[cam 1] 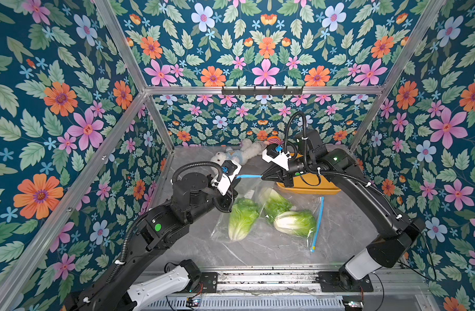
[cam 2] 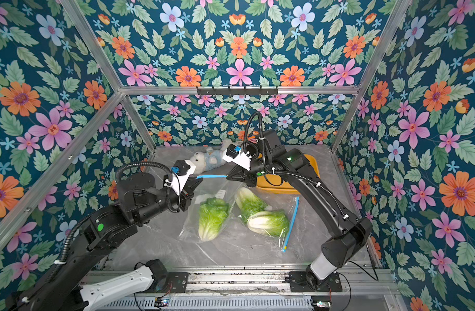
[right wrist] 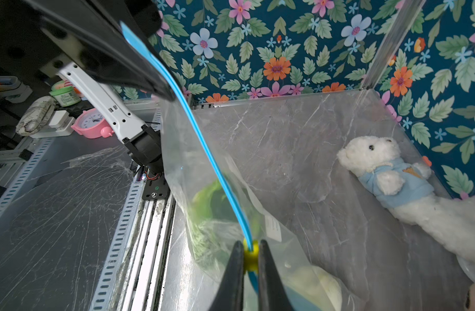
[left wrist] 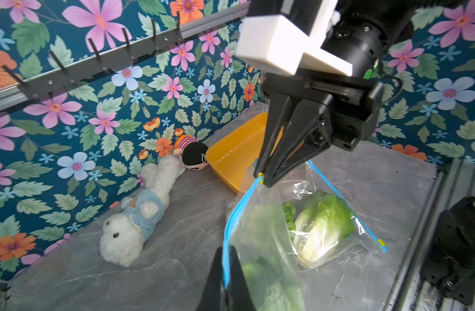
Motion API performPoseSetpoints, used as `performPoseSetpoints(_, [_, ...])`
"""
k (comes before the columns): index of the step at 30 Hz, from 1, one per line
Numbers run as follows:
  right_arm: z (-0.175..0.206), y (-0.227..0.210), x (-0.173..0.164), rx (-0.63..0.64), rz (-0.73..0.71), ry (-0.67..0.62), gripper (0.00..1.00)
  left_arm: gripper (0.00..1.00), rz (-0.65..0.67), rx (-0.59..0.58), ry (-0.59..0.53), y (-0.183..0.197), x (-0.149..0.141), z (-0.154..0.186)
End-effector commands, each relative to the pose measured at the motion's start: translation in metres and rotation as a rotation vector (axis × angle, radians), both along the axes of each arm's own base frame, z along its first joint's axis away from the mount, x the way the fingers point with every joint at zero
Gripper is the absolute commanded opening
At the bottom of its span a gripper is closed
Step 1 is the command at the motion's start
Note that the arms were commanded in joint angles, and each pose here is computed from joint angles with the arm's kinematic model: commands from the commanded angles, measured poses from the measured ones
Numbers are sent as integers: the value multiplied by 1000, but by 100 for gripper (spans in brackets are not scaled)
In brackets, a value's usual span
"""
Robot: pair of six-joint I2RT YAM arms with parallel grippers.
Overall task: Put the chinese cabbages into a zipper bag and zip it
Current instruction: Zip the zipper on the zipper food storage bag.
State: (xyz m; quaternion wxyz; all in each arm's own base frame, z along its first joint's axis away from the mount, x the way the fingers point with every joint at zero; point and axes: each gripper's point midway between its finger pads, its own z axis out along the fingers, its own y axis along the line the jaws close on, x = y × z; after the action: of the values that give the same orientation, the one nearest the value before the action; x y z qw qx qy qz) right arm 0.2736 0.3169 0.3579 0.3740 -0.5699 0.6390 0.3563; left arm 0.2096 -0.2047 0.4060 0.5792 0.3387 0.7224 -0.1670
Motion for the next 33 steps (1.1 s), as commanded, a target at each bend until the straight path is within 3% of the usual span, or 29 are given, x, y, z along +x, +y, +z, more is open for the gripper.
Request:
performPoseSetpoints(1, [-9, -14, 13, -19, -60, 27, 5, 0, 145, -33, -37, 22, 13, 14])
performPoseSetpoints(15, [-35, -61, 41, -28, -235, 74, 5, 0, 366, -19, -44, 50, 34, 14])
performPoseSetpoints(22, [-39, -63, 44, -31, -251, 82, 5, 0, 466, 8, -46, 59, 47, 11])
performPoseSetpoints(28, [-15, -53, 37, 67, -203, 111, 22, 0, 639, 68, -56, 78, 72, 14])
performPoseSetpoints(30, [-5, -50, 33, 111, -199, 133, 37, 0, 715, 89, -48, 92, 85, 14])
performPoseSetpoints(33, [4, -52, 31, 160, -232, 143, 49, 0, 793, 96, -31, 111, 103, 15])
